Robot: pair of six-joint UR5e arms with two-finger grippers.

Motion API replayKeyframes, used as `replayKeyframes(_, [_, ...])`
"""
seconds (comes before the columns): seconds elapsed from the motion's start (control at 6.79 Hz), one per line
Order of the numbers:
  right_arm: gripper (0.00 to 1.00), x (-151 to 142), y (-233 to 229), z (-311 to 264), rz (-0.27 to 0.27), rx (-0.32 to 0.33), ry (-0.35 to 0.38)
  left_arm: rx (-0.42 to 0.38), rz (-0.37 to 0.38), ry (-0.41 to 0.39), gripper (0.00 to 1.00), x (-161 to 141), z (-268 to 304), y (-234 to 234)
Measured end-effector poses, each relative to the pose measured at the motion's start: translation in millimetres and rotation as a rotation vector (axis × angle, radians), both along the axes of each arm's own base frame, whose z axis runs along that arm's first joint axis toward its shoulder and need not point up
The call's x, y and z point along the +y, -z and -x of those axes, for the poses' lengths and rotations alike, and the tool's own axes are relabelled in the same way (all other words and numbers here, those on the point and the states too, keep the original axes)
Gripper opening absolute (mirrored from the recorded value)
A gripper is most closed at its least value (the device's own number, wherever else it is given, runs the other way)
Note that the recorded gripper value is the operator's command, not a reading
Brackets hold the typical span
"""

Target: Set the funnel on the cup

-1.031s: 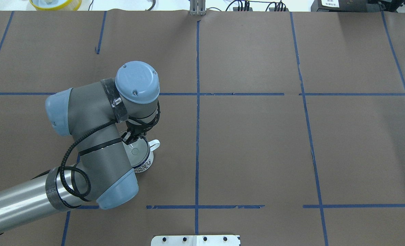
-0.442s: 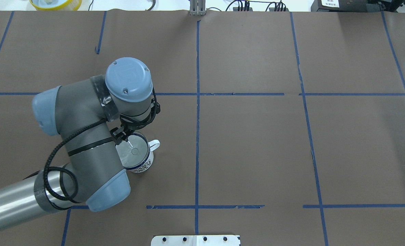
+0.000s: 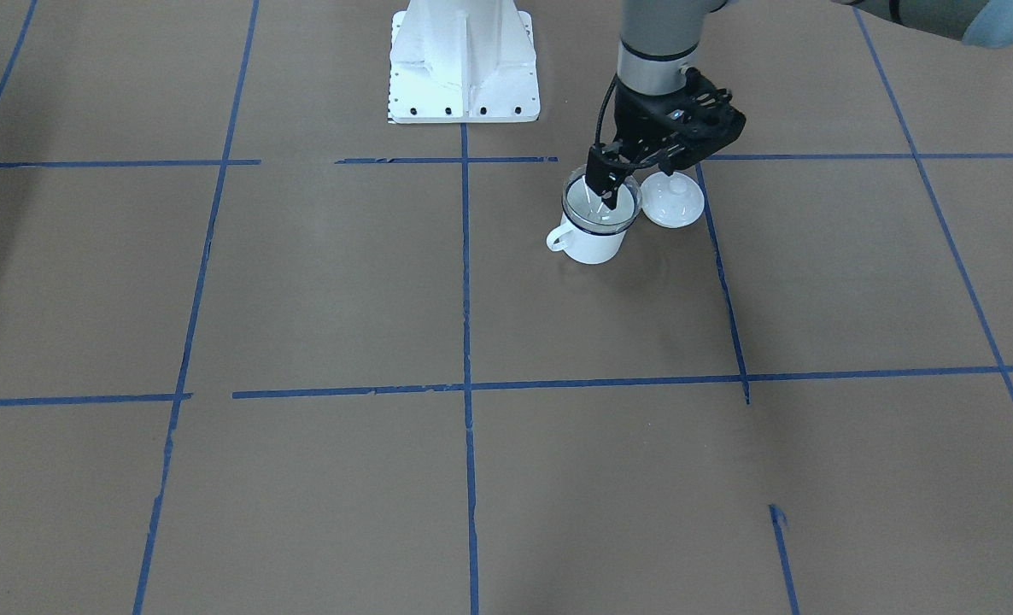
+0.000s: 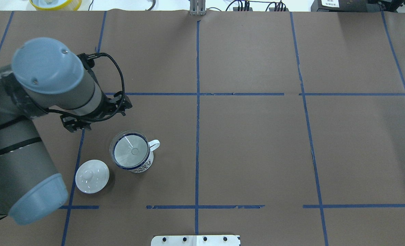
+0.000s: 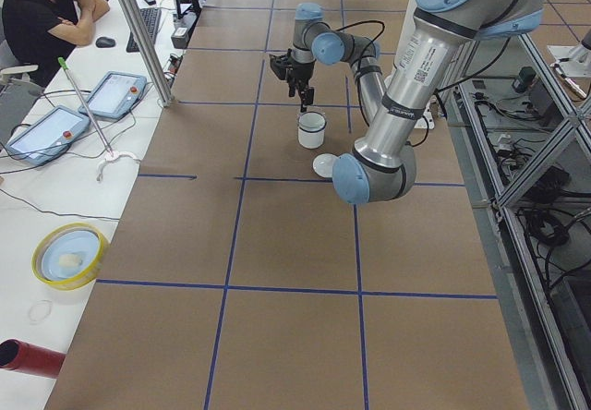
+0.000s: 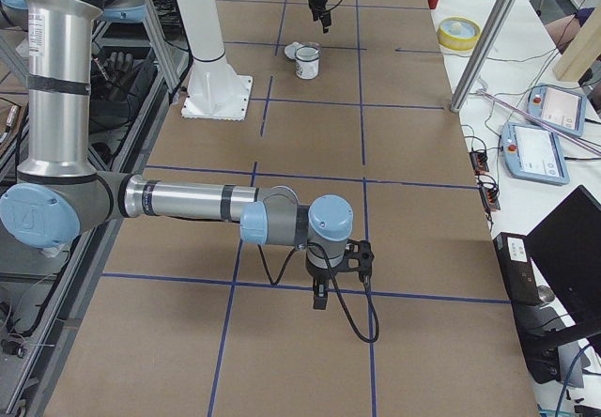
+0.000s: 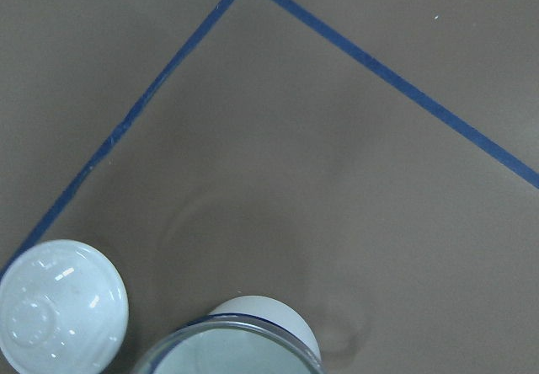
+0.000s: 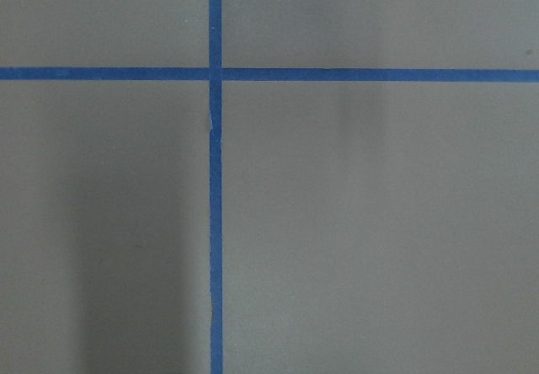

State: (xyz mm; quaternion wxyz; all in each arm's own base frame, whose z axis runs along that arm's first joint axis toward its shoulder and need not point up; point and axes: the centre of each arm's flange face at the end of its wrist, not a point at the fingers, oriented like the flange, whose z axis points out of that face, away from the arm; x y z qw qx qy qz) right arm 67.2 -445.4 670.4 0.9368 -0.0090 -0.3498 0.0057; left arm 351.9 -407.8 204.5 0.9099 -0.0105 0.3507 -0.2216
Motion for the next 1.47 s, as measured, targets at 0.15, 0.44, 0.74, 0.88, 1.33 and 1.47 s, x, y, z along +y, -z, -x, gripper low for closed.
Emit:
replayKeyframes(0.15, [1.00, 0.0, -0.1, 0.0, 0.000, 0.000, 0.000, -0.009, -0.047, -0.068, 1.00, -14.8, 35.8, -16.4])
replayKeyframes(0.44, [1.00, 0.1, -0.2, 0.0, 0.001, 0.000, 0.000, -0.033, -0.109, -0.211, 1.00, -58.3, 131.6, -84.6])
replayKeyframes(0.74, [1.00, 0.0, 0.2, 0.0, 0.000, 0.000, 0.000, -0.027, -0.187, -0.332, 1.00, -96.9, 228.4, -184.1])
replayKeyframes(0.88, [1.00, 0.0, 0.0, 0.0, 0.000, 0.000, 0.000, -0.024, -0.232, -0.386, 1.00, -110.0, 278.8, -237.3])
replayKeyframes(1.33, [1.00, 0.0, -0.2, 0.0, 0.001, 0.000, 0.000, -0.015, -0.296, -0.449, 1.00, -99.2, 403.9, -348.7])
replayKeyframes(1.47, [1.00, 0.0, -0.2, 0.0, 0.000, 0.000, 0.000, 0.012, -0.285, -0.437, 1.00, -92.0, 427.6, -373.3])
